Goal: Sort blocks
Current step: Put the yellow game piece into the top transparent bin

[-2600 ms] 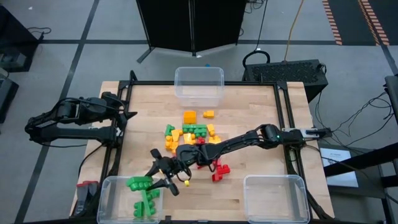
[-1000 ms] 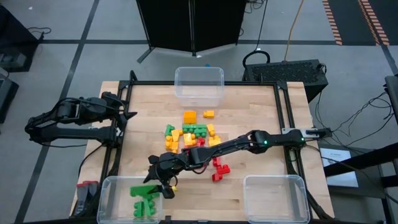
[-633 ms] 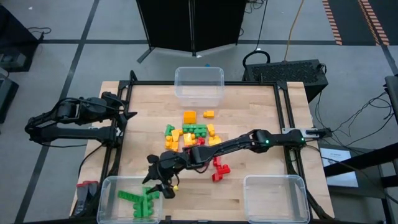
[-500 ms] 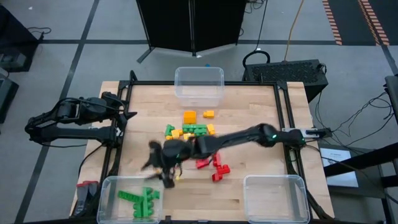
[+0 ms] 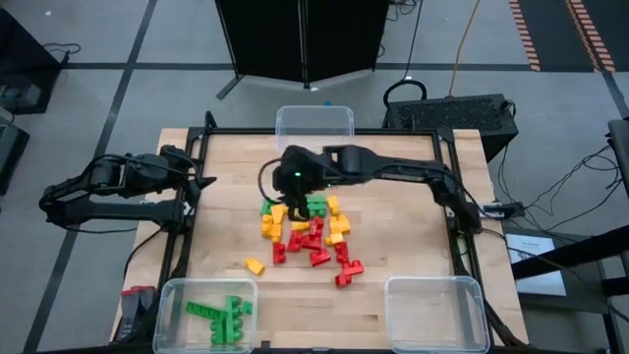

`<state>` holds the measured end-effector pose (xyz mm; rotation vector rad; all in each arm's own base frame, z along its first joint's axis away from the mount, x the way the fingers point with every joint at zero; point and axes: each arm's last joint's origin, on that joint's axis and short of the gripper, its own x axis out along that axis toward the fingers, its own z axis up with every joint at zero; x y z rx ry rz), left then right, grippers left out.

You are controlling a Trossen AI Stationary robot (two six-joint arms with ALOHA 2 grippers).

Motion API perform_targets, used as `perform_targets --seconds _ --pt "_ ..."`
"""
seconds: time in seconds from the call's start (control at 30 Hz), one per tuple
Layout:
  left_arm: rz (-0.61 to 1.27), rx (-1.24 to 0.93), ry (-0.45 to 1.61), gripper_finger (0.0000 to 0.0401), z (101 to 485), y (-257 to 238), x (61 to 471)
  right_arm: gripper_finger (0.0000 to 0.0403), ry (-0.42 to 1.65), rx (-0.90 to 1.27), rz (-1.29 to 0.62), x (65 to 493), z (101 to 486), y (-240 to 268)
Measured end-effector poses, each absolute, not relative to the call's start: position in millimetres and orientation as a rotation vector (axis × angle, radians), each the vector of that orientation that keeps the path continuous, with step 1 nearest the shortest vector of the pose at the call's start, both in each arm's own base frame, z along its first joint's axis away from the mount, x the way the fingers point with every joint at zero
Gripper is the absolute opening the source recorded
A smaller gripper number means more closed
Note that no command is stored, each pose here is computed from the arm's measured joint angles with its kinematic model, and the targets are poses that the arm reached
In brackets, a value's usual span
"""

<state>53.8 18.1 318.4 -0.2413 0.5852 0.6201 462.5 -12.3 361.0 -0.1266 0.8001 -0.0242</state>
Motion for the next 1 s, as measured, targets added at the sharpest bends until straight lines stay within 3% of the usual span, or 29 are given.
perform_targets --seconds 0.13,0.63,1.0 --pt "0.62 -0.241 0.586 0.0287 318 18 54 0.0187 0.965 -0.1 -0.063 470 324 -40" --pt "0.623 -0.237 0.607 0.0287 317 18 53 0.0191 1.216 -0.111 -0.067 485 248 -89" --pt "0.627 -0.228 0.647 0.0287 314 18 50 0.0289 1.294 -0.165 -0.052 497 209 -86"
